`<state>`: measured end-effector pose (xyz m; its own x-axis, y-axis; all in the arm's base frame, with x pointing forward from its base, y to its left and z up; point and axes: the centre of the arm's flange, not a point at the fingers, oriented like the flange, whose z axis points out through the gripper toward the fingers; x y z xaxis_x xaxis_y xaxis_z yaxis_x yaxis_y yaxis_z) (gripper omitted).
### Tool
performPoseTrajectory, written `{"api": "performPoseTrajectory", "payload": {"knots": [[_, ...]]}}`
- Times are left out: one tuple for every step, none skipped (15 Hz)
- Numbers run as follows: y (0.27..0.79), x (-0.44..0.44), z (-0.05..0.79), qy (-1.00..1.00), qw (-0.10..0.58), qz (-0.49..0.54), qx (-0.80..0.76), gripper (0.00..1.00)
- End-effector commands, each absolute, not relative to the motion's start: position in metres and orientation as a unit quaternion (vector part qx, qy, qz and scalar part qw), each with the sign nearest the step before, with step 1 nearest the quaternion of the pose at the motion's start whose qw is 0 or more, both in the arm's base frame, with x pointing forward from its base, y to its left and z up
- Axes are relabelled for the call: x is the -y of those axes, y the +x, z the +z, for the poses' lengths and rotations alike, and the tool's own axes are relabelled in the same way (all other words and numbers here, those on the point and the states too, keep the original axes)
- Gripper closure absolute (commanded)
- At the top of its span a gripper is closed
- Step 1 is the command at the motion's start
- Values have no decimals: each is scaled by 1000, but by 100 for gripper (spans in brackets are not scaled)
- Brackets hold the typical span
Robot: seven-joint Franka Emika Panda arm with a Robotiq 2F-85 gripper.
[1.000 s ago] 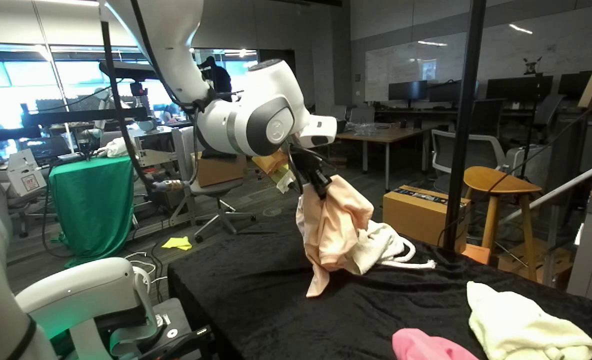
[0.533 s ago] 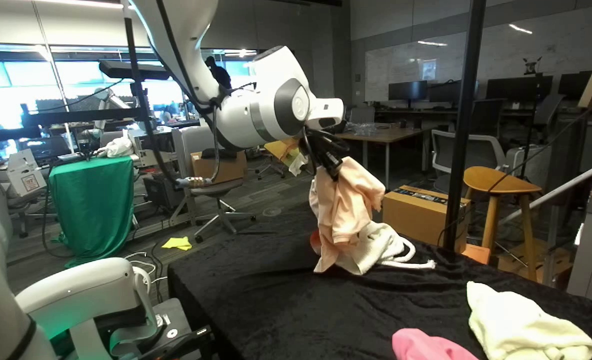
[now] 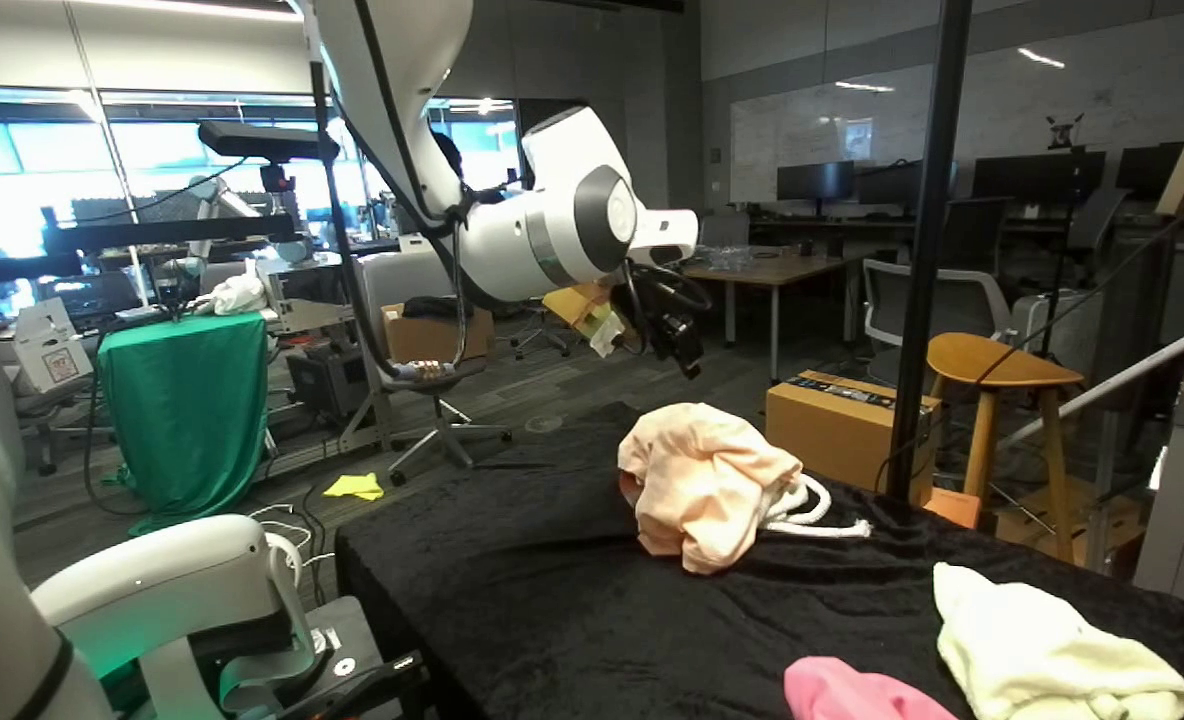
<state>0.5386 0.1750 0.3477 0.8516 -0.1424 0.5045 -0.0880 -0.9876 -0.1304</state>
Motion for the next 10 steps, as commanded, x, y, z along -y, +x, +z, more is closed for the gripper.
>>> {"api": "performPoseTrajectory", "payload": {"knots": [[532,-171,356,-974,22,-220,-50,3],[526,-167,358,-979,11,-199,-44,0],[523,-164,360,-982,1,-184,-41,0],[521,-158,367,-985,-8,-165,-39,0],[520,-151,373,-988,-17,-150,-40,0],[519,-145,378,-989,-22,-139,-41,0],[520,-136,384,-991,-23,-125,-37,0],[521,-128,390,-993,-25,-111,-37,0],[523,-117,395,-994,-22,-98,-38,0],[524,-106,398,-995,-20,-91,-40,0]]}}
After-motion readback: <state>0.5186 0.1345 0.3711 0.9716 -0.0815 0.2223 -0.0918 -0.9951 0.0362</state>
